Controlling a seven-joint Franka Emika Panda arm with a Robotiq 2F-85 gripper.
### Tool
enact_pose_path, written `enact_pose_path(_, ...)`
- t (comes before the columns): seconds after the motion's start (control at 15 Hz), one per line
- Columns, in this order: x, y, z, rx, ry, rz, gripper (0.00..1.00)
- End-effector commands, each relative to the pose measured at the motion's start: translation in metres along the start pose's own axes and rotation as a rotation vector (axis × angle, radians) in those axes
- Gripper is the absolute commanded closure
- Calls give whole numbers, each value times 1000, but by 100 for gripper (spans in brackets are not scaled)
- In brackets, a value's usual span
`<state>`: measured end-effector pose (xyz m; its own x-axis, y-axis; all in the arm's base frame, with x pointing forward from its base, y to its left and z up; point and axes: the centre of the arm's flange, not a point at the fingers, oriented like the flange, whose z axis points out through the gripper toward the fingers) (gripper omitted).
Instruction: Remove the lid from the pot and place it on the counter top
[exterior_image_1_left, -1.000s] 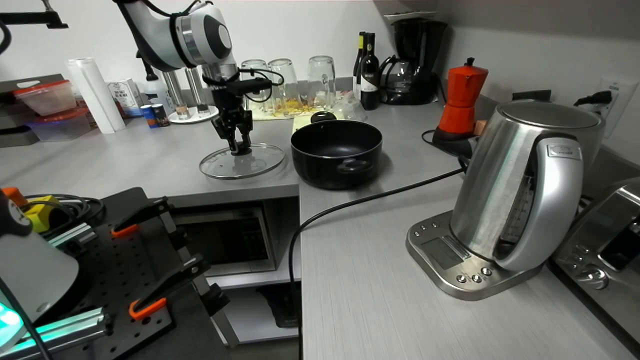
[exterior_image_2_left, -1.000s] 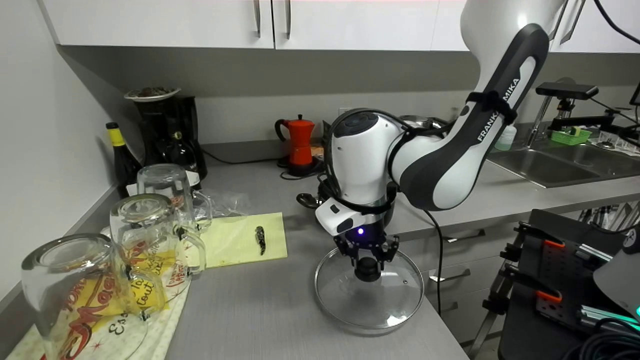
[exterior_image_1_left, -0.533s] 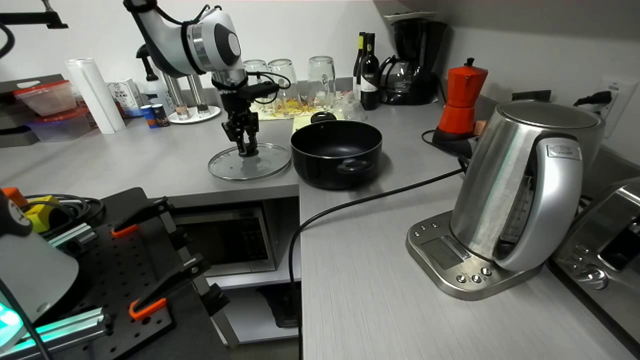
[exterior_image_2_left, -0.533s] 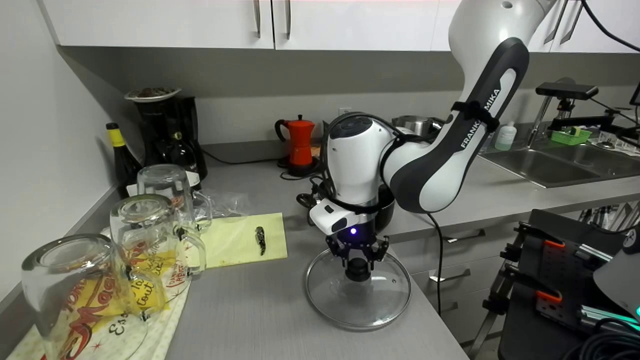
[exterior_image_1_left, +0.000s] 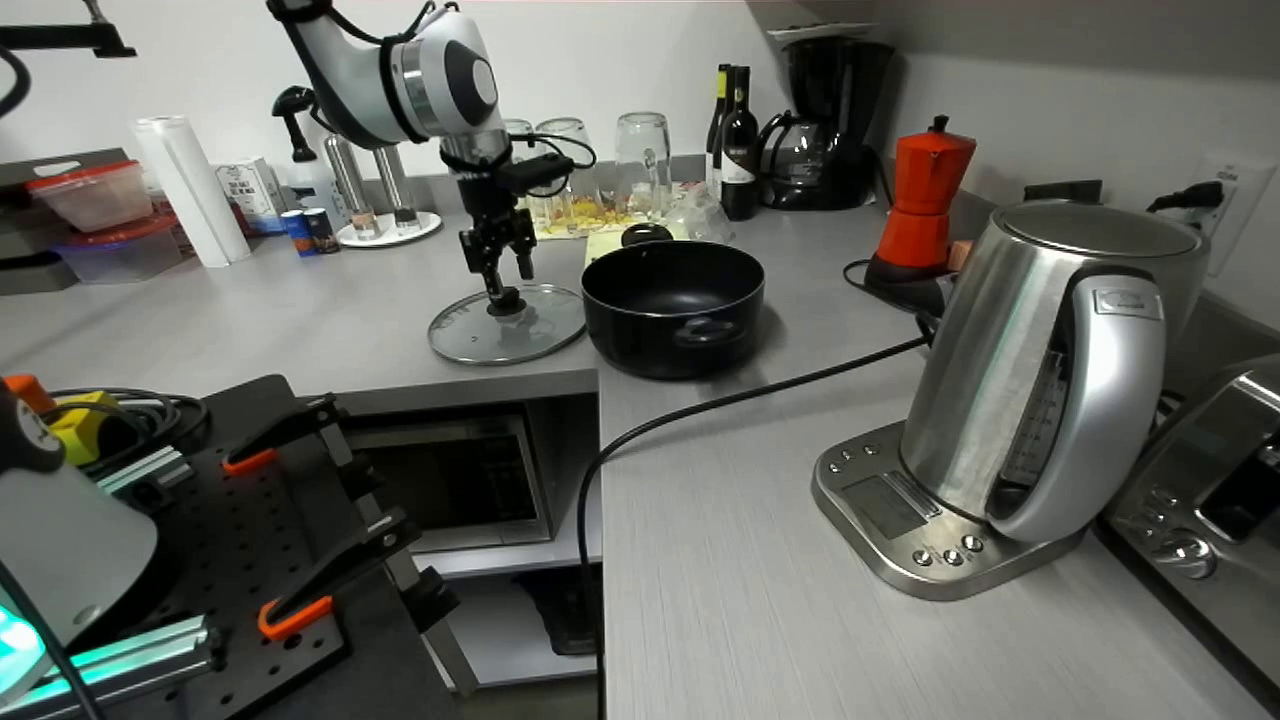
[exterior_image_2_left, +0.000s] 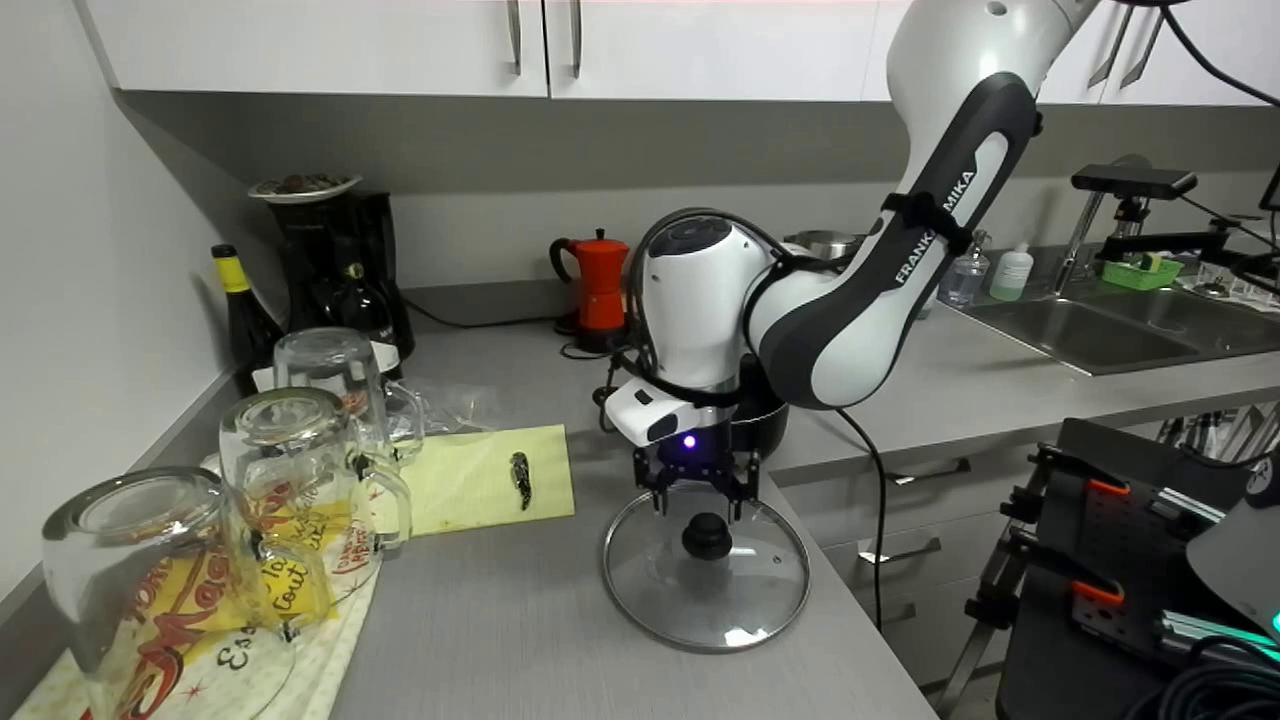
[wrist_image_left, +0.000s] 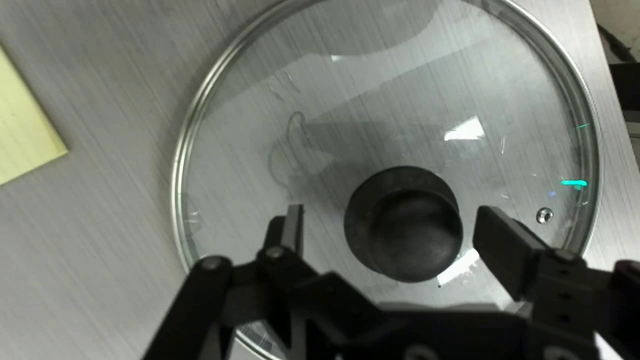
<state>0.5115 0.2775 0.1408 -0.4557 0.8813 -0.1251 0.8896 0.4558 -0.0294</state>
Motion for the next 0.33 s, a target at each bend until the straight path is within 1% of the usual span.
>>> enact_pose_path(0.0, -5, 6, -9, -22, 16, -14, 0)
enact_pose_path(0.27, -1, 0, -32, -38, 10, -15, 0)
